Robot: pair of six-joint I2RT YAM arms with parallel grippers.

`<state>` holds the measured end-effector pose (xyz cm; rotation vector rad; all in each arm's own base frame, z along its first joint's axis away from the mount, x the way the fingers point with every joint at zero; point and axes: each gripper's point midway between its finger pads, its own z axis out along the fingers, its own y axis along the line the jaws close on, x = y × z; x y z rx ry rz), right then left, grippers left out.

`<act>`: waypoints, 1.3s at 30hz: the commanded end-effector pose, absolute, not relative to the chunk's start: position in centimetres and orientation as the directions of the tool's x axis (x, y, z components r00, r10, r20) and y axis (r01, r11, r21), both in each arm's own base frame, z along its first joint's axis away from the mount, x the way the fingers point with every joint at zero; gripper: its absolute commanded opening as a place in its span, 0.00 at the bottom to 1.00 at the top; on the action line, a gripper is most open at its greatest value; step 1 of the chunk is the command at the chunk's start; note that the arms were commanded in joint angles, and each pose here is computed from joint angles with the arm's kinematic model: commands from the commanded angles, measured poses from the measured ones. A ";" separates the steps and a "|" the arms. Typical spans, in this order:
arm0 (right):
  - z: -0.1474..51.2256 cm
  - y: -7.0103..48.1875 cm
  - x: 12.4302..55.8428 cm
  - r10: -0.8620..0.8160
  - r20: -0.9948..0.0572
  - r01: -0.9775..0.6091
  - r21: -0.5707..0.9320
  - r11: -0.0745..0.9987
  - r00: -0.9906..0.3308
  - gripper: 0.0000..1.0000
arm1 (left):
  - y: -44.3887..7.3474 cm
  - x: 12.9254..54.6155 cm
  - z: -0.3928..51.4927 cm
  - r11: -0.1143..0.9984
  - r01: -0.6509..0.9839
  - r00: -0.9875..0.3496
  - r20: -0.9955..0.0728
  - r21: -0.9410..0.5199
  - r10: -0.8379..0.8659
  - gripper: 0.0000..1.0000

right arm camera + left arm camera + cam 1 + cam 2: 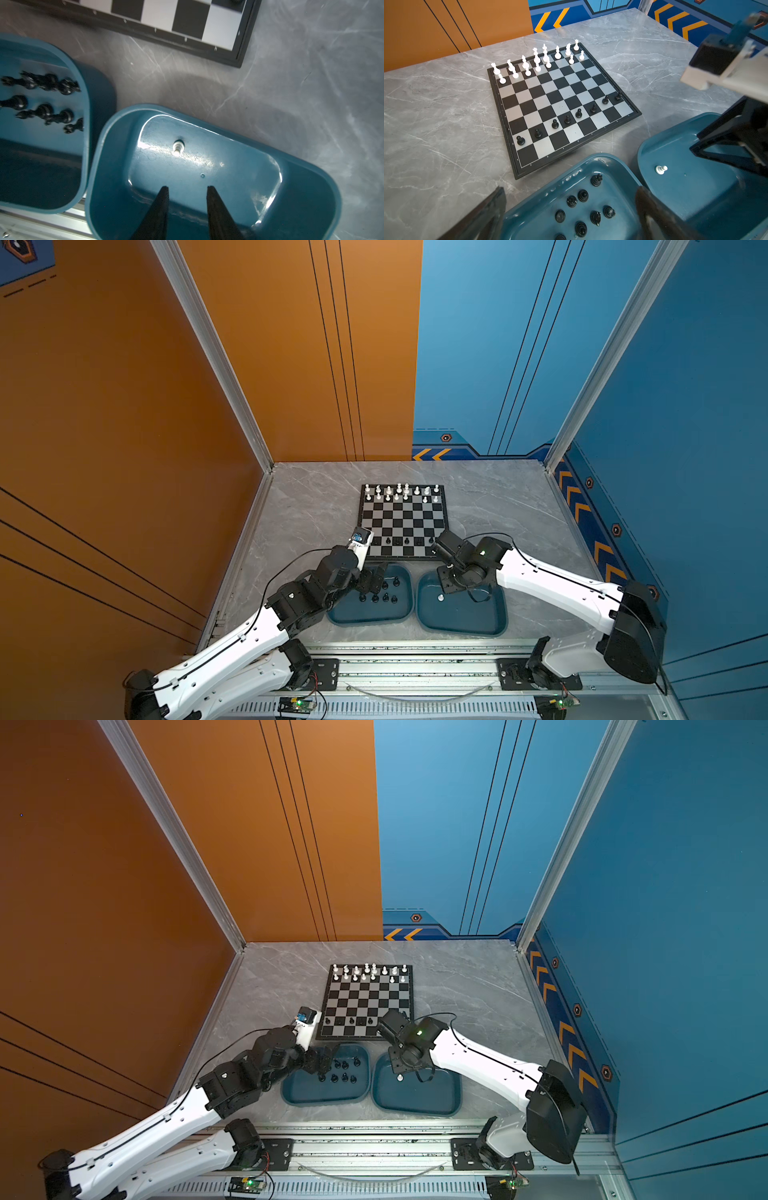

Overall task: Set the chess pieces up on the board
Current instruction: 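Move the right gripper back down into the white pawn tray, then close the right gripper on the last white pawn in the tray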

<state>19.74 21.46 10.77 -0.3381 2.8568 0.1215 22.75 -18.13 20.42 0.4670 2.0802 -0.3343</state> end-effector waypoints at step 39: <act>2.6 23.2 19.5 -0.156 -0.132 -0.166 0.065 0.984 -0.979 0.25 | -16.2 21.9 18.6 0.910 0.415 -0.512 -0.828 -0.005 0.229 0.97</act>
